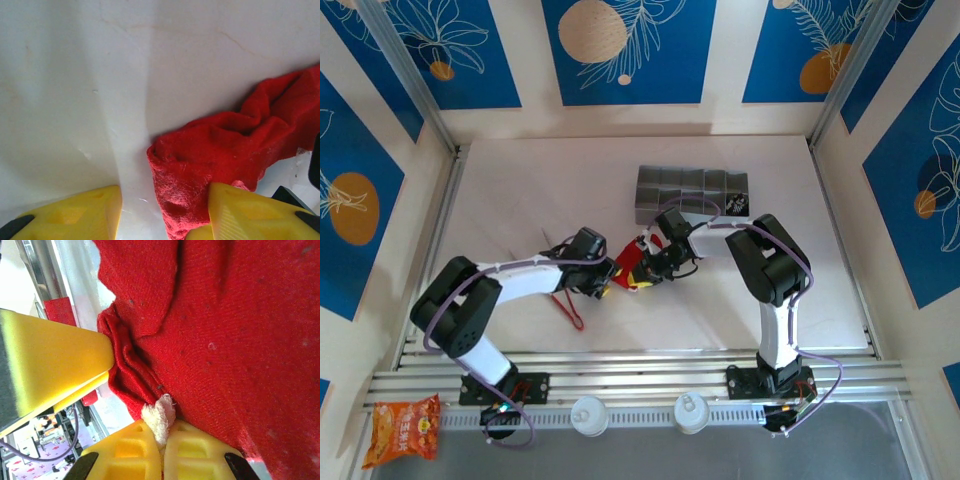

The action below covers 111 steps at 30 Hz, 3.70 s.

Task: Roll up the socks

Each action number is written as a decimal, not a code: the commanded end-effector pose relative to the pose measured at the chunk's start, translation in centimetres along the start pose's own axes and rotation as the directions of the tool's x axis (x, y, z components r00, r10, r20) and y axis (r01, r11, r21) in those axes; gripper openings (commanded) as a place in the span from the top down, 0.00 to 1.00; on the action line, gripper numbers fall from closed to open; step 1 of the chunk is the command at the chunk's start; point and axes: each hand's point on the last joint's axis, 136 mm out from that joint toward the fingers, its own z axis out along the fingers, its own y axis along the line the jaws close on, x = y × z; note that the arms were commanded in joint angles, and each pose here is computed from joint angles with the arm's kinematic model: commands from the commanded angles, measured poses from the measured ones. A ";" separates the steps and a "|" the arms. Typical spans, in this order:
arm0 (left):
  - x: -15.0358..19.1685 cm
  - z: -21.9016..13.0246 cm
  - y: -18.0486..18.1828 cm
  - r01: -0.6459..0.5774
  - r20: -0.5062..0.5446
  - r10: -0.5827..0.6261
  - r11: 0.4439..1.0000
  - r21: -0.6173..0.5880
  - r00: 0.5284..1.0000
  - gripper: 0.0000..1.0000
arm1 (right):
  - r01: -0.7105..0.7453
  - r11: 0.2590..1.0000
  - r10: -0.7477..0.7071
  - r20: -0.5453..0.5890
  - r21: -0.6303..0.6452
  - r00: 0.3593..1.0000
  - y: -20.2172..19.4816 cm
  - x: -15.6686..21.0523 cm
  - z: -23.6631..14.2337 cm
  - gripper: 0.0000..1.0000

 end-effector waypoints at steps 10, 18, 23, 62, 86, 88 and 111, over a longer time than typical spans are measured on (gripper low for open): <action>-0.3 4.0 -0.6 -0.009 0.019 0.010 0.999 -0.041 1.000 0.67 | -0.104 0.993 0.100 -0.092 -0.046 0.991 -1.0 2.0 0.9 1.00; -0.9 3.2 0.6 0.017 0.060 -0.008 0.986 -0.163 0.998 1.00 | -0.042 0.999 0.045 -0.129 0.024 0.991 -1.4 3.6 1.3 1.00; 0.2 1.9 3.8 0.045 0.012 -0.044 0.952 -0.304 0.999 1.00 | 0.138 0.978 -0.125 -0.090 0.156 0.988 -1.4 3.7 0.6 0.82; 4.6 -3.6 7.6 0.137 -0.041 -0.196 0.803 -0.580 0.980 1.00 | 0.654 0.025 -0.871 -0.304 0.756 0.386 1.4 5.7 4.9 0.72; 1.5 -6.7 1.1 0.110 -0.004 -0.111 0.989 -0.103 0.994 0.34 | 0.483 0.740 -0.548 0.003 0.469 0.837 -5.4 12.2 4.3 1.00; 2.0 -6.3 0.7 0.062 -0.033 -0.065 0.994 -0.086 0.997 0.38 | 0.453 0.785 -0.515 0.037 0.423 0.857 -5.4 12.2 4.1 1.00; 4.5 -2.3 2.6 -0.268 -0.092 0.260 0.958 -0.097 0.961 0.54 | 0.166 0.979 -0.175 0.071 0.114 0.982 -7.5 11.4 2.5 1.00</action>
